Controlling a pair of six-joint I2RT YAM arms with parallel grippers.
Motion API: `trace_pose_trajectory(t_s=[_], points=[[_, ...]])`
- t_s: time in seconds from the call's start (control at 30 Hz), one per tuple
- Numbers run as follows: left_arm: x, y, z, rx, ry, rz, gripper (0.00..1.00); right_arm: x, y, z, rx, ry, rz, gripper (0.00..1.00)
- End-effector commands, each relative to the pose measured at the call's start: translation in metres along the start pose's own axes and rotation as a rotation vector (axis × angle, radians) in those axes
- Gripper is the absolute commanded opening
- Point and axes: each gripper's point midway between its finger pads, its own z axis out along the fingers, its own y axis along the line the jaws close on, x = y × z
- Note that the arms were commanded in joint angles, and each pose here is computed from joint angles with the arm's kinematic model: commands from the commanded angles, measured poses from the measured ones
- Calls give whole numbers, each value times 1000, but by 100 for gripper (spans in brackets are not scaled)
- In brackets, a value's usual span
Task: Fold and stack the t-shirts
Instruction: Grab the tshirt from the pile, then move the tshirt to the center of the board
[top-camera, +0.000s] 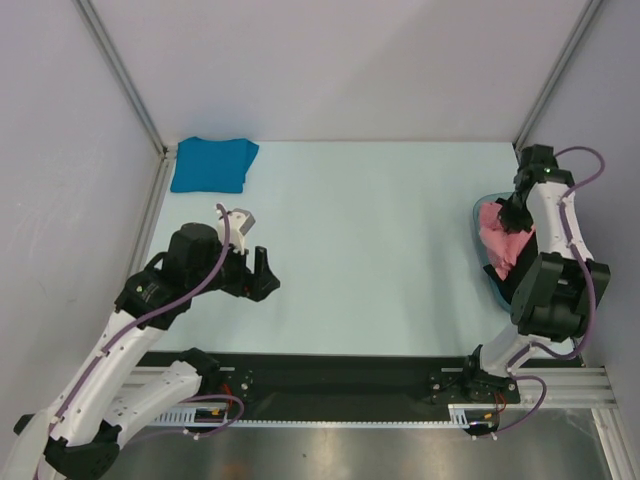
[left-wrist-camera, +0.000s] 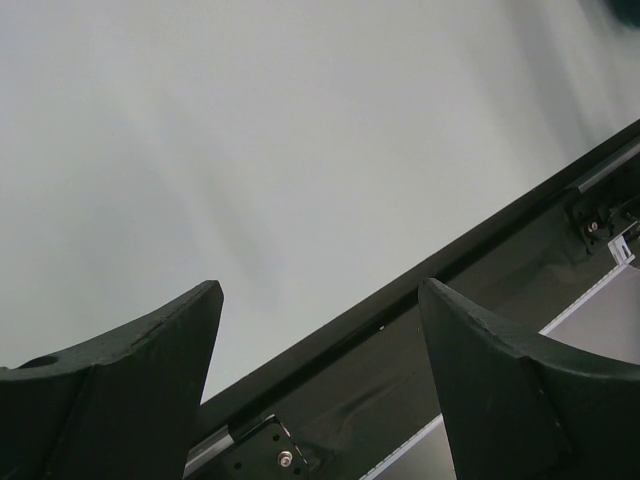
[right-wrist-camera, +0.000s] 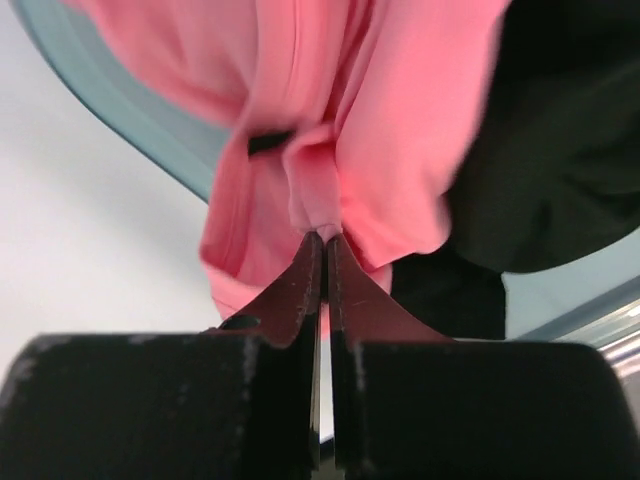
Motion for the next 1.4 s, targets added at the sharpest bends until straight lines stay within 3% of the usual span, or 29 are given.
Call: trace_pose_trajectory(t_s=[0.0, 0.17, 0.2, 0.23, 0.27, 0.3, 0.37, 0.4, 0.43, 0.47, 0.67, 0.77, 0.93, 1.13, 1.2, 1.23, 1.27, 1.37], points=[[-15, -8, -12, 24, -54, 48, 85, -74, -17, -52, 8, -225, 83, 0], [-26, -7, -21, -6, -92, 68, 85, -182, -5, -164, -199, -587, 187, 0], [-29, -8, -22, -1, -101, 71, 85, -216, -4, -237, -285, -759, 218, 0], [-30, -9, -21, 3, -103, 70, 85, -231, 1, -250, -311, -797, 220, 0], [-30, -11, -20, 12, -101, 67, 85, -241, 3, -291, -374, -881, 219, 0], [-31, -12, -21, 19, -103, 65, 85, -251, -4, -356, -448, -1044, 229, 0], [-31, -13, -23, 21, -108, 61, 85, -255, -11, -424, -535, -1247, 229, 0], [-32, -12, -26, 13, -117, 60, 84, -254, -15, -445, -563, -1311, 236, 0], [-32, -11, -27, 5, -122, 59, 84, -258, -6, -419, -569, -1267, 233, 0], [-33, -10, -28, -3, -126, 55, 84, -248, -13, -460, -639, -1372, 237, 0], [-50, -4, -48, -64, -207, 23, 83, -205, 52, -502, -968, -1308, 92, 0], [-60, -2, -63, -92, -273, 7, 84, -163, 93, -519, -1135, -1208, 42, 0], [-76, 7, -88, -160, -365, -22, 83, -84, 156, -520, -1353, -948, -48, 0], [-85, 7, -111, -177, -444, -68, 82, 0, 219, -481, -1457, -649, -150, 1], [-86, 5, -114, -165, -450, -76, 82, 21, 231, -471, -1455, -575, -178, 19], [-85, 4, -114, -160, -444, -78, 82, 32, 240, -451, -1423, -490, -197, 33], [-84, 2, -113, -152, -438, -89, 82, 39, 243, -440, -1397, -449, -215, 56], [-76, -5, -105, -109, -392, -103, 83, 71, 254, -390, -1291, -257, -319, 75]])
